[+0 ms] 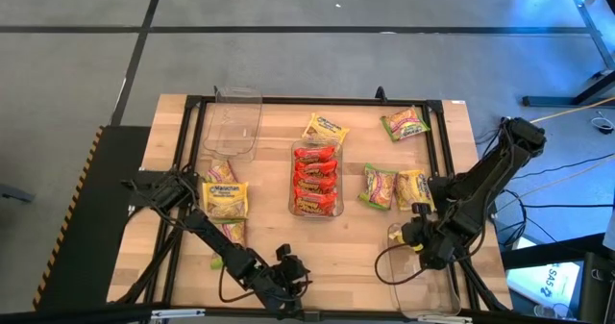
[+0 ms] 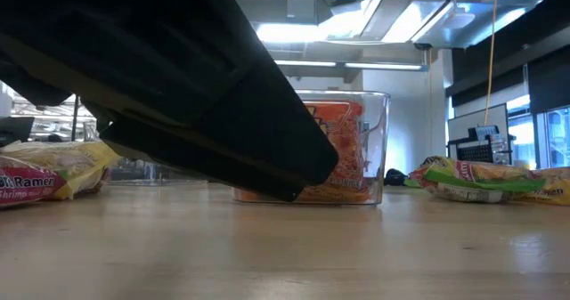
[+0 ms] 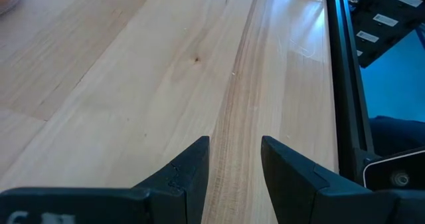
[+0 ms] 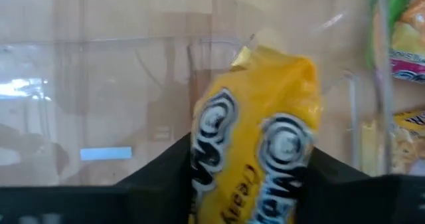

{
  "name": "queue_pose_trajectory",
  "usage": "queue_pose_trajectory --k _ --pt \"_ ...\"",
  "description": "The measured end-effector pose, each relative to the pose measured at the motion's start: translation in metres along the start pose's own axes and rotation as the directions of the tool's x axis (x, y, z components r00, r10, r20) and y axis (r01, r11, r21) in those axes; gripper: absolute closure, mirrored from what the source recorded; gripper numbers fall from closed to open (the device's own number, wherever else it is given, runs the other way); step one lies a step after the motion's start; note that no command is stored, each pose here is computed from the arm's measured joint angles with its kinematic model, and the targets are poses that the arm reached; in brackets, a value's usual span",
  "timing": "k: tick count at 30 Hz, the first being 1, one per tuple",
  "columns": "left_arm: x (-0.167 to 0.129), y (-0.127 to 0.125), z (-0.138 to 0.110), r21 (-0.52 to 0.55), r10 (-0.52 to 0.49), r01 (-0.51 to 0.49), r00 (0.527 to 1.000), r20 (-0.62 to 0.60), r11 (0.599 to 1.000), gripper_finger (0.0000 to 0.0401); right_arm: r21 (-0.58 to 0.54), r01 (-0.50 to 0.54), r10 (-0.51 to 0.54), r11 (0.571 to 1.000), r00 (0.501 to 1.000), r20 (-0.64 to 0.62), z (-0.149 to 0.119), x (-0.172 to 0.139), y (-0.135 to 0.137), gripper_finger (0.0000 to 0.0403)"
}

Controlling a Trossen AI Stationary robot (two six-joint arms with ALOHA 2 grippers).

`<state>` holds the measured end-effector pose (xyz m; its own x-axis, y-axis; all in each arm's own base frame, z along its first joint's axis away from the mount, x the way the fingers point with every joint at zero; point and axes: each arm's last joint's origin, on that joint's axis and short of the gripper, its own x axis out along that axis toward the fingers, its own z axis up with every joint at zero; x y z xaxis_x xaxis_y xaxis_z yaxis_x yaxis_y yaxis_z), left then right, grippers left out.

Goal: Sort Maruchan noodles
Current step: Put the bottom yellow noodle pack into the bottom transparent bin

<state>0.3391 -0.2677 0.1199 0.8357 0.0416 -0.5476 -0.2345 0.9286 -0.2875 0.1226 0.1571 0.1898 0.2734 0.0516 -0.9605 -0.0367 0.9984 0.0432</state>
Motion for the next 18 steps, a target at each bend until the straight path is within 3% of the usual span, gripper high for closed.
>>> queue_pose_trajectory --k 5,18 --pt "0.000 0.000 0.000 0.000 0.000 0.000 1.000 0.000 1.000 0.0271 -0.031 0.016 -0.017 0.999 0.999 -0.040 0.003 -0.014 0.001 0.0206" --pt "0.000 0.000 0.000 0.000 0.000 0.000 1.000 0.000 1.000 0.0271 -0.053 0.139 -0.140 0.989 0.990 -0.020 0.008 -0.032 -0.004 0.0203"
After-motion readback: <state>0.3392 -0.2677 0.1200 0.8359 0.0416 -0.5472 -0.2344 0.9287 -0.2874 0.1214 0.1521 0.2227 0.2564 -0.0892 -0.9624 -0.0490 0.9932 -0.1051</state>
